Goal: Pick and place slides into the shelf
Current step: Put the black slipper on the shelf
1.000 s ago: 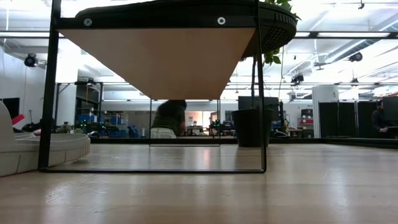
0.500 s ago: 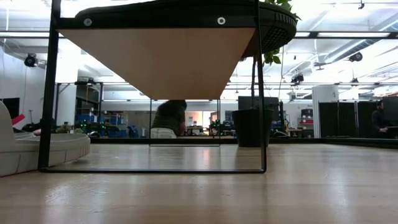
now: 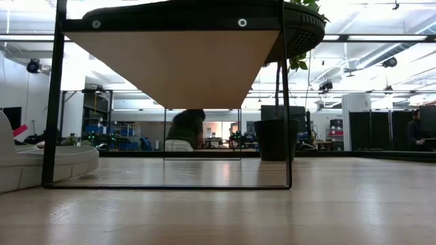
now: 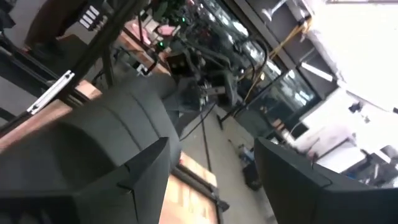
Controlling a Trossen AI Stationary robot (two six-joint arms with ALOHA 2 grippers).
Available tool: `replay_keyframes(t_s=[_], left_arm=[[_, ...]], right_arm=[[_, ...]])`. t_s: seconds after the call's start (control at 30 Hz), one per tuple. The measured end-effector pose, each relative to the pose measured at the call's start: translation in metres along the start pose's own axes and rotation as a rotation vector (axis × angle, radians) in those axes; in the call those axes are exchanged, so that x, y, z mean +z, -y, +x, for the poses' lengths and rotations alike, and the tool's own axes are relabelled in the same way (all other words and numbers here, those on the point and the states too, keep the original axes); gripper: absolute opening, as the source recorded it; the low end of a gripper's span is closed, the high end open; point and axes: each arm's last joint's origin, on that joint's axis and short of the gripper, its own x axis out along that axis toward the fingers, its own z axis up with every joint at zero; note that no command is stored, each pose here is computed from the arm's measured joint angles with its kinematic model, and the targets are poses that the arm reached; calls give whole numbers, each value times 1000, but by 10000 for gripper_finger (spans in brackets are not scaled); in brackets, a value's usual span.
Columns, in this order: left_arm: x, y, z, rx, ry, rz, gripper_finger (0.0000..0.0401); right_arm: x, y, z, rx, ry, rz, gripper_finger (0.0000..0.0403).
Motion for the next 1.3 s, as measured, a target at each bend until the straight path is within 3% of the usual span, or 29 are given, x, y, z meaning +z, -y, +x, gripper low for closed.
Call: replay_keyframes(t_s=[0.13,0.33,0.4,0.47,0.73,1.07,1.2,1.3], left_arm=[[-1,0,3,15,-35,3,47],[-2,-2,2,43,-65,10,47],[-2,-2,2,49,-72,9,47],[-2,-2,2,51,-73,-2,47],[0,-5,-6,71,-72,-27,47],[6,-20,-35,193,-82,-42,47],[7,-20,-34,187,-63,-47,47],[5,-18,-30,174,-71,-63,47]], right_arm=[[-3,0,2,1,-18,140,224],[-2,20,-2,-32,6,754,224],[-6,22,-1,-43,-4,845,224],[-10,18,0,-37,-35,806,224],[-18,-5,-8,63,-129,354,224],[-8,-19,-26,148,-72,197,224],[-9,-33,-19,141,-85,-7,224],[-7,-42,-12,59,-105,-141,224]])
